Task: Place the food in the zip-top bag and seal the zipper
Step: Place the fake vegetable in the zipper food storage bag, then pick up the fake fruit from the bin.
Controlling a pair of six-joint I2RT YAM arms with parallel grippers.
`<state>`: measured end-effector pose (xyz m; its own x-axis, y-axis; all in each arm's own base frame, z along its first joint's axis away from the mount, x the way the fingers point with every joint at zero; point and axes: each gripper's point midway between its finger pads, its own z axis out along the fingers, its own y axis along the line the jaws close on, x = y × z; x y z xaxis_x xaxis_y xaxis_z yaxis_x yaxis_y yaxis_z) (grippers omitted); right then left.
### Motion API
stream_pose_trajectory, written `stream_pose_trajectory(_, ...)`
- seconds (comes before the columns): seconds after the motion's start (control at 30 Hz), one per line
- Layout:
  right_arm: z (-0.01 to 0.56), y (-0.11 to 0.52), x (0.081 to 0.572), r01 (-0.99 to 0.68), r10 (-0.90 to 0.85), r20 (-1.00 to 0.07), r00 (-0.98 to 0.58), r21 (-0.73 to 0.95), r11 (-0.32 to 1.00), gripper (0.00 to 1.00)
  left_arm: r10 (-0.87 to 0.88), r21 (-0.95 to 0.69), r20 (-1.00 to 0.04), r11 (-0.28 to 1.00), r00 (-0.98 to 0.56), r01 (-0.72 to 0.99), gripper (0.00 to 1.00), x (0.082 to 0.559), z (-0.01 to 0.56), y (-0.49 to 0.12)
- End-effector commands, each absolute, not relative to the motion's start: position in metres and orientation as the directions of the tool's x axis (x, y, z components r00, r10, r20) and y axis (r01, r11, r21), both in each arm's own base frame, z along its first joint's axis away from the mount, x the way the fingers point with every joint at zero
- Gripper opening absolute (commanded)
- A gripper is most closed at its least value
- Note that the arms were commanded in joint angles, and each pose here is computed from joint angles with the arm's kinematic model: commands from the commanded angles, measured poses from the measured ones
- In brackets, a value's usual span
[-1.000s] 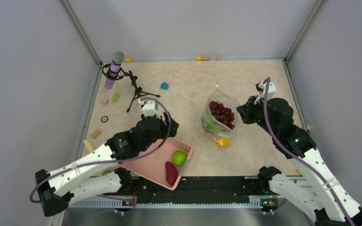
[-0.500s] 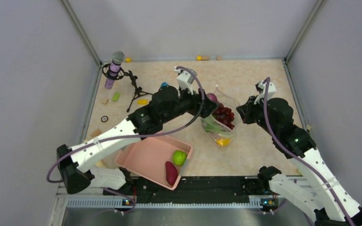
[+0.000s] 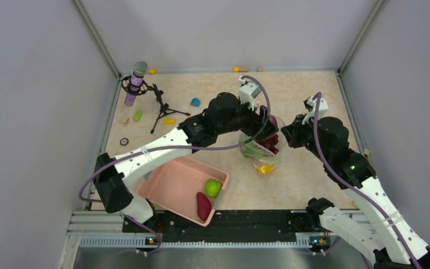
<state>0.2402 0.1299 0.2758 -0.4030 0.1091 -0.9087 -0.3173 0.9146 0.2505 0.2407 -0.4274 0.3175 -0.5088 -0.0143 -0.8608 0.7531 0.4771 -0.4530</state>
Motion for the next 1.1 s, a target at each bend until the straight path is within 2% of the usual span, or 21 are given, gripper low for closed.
stream_pose_trajectory(0.0,0.284,0.126,0.242,-0.303,0.130,-0.915,-0.383,0.257,0.918,0.00,-0.040,-0.449,-0.879,0.397,-0.474,0.800,0.55,0.231,0.347,-0.435)
stream_pose_trajectory(0.1,0.284,0.126,0.242,-0.303,0.131,-0.915,-0.383,0.258,0.917,0.00,-0.016,-0.444,-0.882,0.366,-0.472,0.818,0.77,0.224,0.346,-0.435)
stream_pose_trajectory(0.3,0.286,0.123,0.242,-0.292,0.132,-0.917,-0.377,0.253,0.922,0.00,0.038,-0.437,-0.883,0.296,-0.468,0.849,0.98,0.205,0.340,-0.430)
stream_pose_trajectory(0.6,0.286,0.123,0.241,-0.293,0.129,-0.917,-0.377,0.251,0.923,0.00,-0.020,-0.443,-0.889,0.287,-0.457,0.849,0.99,0.185,0.336,-0.399)
stream_pose_trajectory(1.07,0.291,0.122,0.239,-0.294,0.141,-0.921,-0.362,0.256,0.921,0.00,-0.177,-0.457,-0.887,0.473,-0.427,0.753,0.99,0.187,0.328,-0.330)
